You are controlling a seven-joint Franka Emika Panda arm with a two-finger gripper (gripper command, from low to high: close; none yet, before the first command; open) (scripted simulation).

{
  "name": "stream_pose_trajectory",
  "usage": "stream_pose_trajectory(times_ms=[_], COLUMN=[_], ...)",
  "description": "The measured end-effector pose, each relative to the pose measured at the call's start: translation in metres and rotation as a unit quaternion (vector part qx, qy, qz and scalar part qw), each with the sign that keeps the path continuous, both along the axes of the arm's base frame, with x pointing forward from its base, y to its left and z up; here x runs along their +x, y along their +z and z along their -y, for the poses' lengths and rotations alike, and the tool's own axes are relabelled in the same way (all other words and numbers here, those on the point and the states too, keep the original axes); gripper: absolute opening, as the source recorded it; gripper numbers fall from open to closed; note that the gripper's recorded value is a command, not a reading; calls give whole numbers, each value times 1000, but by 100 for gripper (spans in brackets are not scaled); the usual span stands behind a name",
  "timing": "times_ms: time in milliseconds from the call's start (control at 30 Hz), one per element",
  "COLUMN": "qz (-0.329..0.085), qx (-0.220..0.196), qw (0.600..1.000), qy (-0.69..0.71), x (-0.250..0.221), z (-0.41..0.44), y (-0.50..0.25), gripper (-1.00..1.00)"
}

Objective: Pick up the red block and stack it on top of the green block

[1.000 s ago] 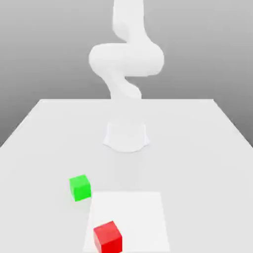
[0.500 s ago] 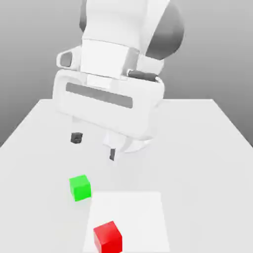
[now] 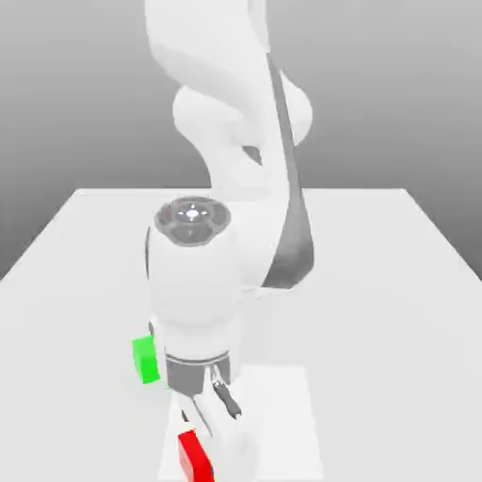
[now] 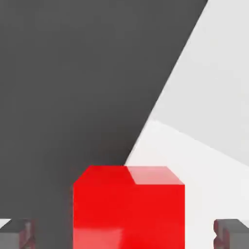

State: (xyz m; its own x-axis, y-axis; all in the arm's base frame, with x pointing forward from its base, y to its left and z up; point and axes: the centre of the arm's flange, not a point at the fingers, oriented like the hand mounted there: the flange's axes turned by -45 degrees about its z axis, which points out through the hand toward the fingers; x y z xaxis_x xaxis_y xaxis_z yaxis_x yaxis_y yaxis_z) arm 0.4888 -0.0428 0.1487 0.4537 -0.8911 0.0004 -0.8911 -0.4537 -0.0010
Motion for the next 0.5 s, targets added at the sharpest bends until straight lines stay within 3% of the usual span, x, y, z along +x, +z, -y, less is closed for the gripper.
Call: stream_pose_trajectory(times_ms=[167, 333, 500], qz=[1, 1, -15], qx=[0, 0, -24], qw=[1000, 1000, 999], qy=[0, -1, 18], x=[0, 1, -45], z=[0, 0, 36], y=[-4, 47, 69], gripper=[-100, -100, -100])
